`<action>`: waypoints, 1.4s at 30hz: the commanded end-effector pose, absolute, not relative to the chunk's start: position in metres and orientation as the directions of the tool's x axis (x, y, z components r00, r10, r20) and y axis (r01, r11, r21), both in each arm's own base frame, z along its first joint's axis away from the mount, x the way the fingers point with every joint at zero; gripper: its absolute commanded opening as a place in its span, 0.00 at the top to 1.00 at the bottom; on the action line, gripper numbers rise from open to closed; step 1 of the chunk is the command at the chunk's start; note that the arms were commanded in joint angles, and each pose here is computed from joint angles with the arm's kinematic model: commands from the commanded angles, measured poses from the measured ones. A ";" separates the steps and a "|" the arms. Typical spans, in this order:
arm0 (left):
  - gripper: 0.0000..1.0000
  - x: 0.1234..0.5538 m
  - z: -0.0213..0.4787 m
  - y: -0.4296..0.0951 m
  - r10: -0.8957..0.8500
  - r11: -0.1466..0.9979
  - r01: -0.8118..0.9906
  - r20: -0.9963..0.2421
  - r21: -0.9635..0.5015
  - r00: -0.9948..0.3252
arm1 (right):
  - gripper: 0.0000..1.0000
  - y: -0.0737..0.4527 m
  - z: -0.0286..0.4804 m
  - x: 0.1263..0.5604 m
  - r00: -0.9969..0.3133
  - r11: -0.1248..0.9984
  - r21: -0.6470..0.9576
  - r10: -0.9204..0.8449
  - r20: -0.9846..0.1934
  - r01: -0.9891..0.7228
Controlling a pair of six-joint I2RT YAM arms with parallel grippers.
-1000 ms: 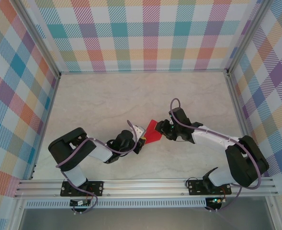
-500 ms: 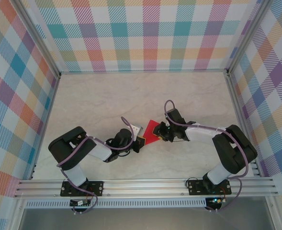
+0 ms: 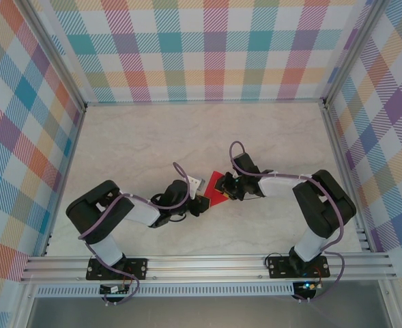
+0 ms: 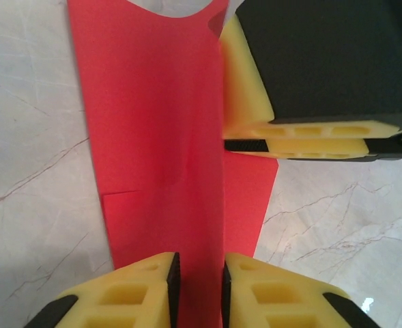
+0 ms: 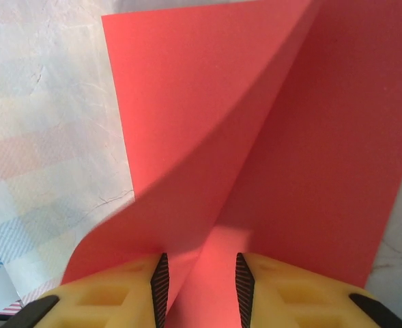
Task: Fold a paper plane with a square sheet of paper (pick it up from the middle)
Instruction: Fourth fold the wing at the center of the table.
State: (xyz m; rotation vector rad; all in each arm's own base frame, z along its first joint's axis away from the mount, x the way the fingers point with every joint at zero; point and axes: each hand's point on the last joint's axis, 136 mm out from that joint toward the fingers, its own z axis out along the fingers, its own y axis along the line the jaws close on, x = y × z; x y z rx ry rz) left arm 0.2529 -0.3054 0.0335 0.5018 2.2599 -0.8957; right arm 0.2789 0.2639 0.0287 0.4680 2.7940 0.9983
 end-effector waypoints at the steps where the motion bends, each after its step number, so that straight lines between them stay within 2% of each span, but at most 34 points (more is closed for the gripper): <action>1: 0.73 0.259 0.051 -0.307 0.084 0.693 0.524 -0.667 -0.495 -0.741 | 0.65 0.267 0.032 0.283 -0.947 0.729 0.648 0.319 -0.034 0.222; 8: 0.70 0.269 0.055 -0.308 0.078 0.726 0.486 -0.645 -0.486 -0.760 | 0.64 0.265 0.030 0.282 -0.946 0.732 0.643 0.323 -0.033 0.227; 18: 0.72 0.269 0.043 -0.313 0.109 0.738 0.464 -0.593 -0.490 -0.798 | 0.63 0.264 0.028 0.281 -0.944 0.732 0.641 0.327 -0.031 0.232; 29: 0.90 0.272 0.035 -0.309 0.038 0.752 0.373 -0.530 -0.543 -0.847 | 0.63 0.264 0.031 0.280 -0.947 0.720 0.667 0.315 -0.070 0.190; 35: 0.92 0.271 0.035 -0.310 -0.044 0.708 0.303 -0.468 -0.638 -0.883 | 0.64 0.266 0.046 0.282 -0.949 0.692 0.713 0.285 -0.133 0.108; 42: 0.93 0.271 0.027 -0.312 -0.092 0.673 0.248 -0.411 -0.697 -0.907 | 0.65 0.268 0.052 0.280 -0.955 0.681 0.728 0.260 -0.143 0.076</action>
